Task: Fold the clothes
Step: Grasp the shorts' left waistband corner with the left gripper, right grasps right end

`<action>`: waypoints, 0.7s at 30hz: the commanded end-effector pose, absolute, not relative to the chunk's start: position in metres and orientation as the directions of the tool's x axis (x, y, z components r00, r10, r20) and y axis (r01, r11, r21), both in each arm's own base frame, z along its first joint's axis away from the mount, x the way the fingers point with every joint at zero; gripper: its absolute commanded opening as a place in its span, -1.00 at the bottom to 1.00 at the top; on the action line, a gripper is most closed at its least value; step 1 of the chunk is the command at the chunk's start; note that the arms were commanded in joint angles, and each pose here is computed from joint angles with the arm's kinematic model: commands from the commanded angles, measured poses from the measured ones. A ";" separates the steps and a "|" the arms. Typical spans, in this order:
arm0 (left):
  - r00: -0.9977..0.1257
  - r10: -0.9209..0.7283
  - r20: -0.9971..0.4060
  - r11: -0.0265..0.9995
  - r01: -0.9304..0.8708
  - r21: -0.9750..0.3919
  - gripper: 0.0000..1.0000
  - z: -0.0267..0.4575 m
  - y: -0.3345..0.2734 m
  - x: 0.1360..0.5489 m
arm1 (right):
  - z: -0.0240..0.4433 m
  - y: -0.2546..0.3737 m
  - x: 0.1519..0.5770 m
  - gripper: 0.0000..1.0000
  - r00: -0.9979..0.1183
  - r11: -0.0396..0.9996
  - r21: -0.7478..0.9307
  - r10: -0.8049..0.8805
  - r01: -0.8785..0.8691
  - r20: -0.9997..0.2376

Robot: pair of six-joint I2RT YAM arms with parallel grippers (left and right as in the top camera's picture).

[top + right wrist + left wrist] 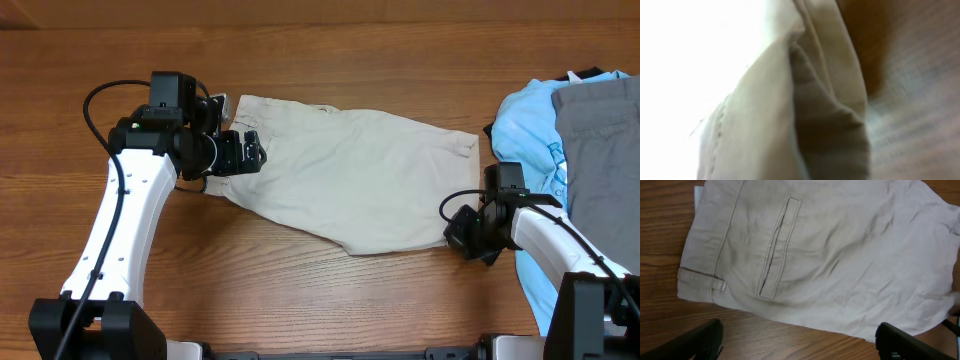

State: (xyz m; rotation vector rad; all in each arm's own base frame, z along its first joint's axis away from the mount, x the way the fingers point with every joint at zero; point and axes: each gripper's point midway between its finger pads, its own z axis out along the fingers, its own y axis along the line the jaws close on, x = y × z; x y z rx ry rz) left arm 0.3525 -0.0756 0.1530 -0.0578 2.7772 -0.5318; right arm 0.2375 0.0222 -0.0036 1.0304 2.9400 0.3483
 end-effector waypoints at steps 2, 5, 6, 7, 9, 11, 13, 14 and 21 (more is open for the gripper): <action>-0.942 -0.073 -0.327 0.928 0.056 -0.369 1.00 0.159 -0.079 0.360 | -0.021 0.011 0.243 -0.92 -0.763 0.750 0.177 0.647 0.638 0.009; -0.939 -0.073 -0.337 0.928 0.060 -0.369 1.00 0.160 -0.079 0.362 | -0.019 0.010 0.259 -0.92 -0.762 0.751 0.216 0.646 0.624 -0.043; -0.938 -0.073 -0.339 0.928 0.061 -0.368 1.00 0.160 -0.079 0.363 | -0.018 0.010 0.262 -0.92 -0.767 0.755 0.225 0.640 0.616 -0.051; -0.938 -0.073 -0.340 0.928 0.061 -0.368 1.00 0.160 -0.079 0.363 | -0.018 0.010 0.262 -0.92 -0.768 0.757 0.226 0.638 0.613 -0.053; -0.939 -0.074 -0.336 0.933 0.054 -0.357 1.00 0.159 -0.076 0.362 | -0.012 0.017 0.265 -0.69 -0.810 0.790 0.254 0.585 0.558 -0.043; -0.938 -0.100 -0.333 0.942 0.018 -0.335 1.00 0.162 -0.067 0.360 | 0.000 0.022 0.268 -0.32 -0.859 0.830 0.278 0.511 0.484 -0.026; -0.922 -0.164 -0.350 0.935 -0.032 -0.353 1.00 0.174 -0.060 0.365 | 0.021 0.018 0.274 -0.11 -0.878 0.849 0.261 0.479 0.460 -0.011; -0.910 -0.183 -0.372 0.932 -0.041 -0.359 1.00 0.184 -0.057 0.368 | 0.036 0.015 0.279 -0.04 -0.884 0.856 0.256 0.467 0.449 -0.011; -0.797 -0.108 -0.594 0.943 0.106 -0.314 1.00 0.273 -0.057 0.391 | 0.160 0.002 0.317 0.56 -0.898 0.889 0.239 0.425 0.391 -0.111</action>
